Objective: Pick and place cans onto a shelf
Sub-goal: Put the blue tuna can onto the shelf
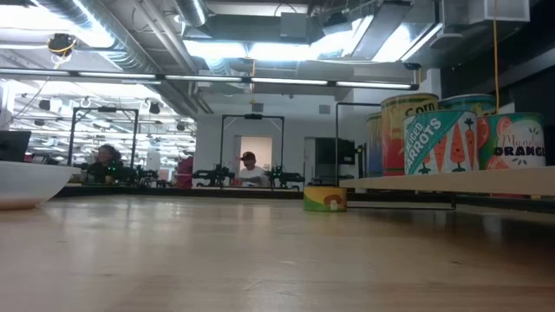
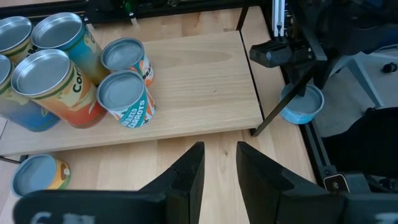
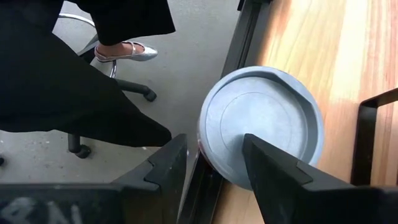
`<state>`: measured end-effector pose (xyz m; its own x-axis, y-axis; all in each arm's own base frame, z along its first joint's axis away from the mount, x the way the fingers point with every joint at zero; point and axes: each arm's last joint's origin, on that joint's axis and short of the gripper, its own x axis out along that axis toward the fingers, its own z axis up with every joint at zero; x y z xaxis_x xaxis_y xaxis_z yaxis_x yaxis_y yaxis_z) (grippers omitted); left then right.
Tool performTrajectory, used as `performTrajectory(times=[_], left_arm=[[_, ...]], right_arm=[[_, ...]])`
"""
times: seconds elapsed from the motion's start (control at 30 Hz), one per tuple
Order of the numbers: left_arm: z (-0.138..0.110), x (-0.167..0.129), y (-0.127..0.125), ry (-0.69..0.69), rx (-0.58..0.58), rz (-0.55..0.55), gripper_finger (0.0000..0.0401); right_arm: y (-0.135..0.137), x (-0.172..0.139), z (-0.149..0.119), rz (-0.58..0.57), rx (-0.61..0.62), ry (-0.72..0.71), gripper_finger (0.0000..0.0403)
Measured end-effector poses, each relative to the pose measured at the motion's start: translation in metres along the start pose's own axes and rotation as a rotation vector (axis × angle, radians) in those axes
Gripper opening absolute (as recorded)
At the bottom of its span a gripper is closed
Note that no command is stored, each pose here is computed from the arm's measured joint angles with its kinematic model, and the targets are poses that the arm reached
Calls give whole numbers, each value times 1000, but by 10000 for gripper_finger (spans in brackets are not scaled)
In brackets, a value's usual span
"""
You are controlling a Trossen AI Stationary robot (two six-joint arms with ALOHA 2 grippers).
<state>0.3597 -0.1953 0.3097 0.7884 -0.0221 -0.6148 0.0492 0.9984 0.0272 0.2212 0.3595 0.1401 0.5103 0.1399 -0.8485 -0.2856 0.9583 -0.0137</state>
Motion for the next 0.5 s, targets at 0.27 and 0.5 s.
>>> performTrajectory(times=[0.27,0.5], left_arm=[[0,0,0,0,0,0,86],[0,0,0,0,1,0,86]], right_arm=[[0,0,0,-3,-1,4,148],[0,1,0,-2,-2,4,85]])
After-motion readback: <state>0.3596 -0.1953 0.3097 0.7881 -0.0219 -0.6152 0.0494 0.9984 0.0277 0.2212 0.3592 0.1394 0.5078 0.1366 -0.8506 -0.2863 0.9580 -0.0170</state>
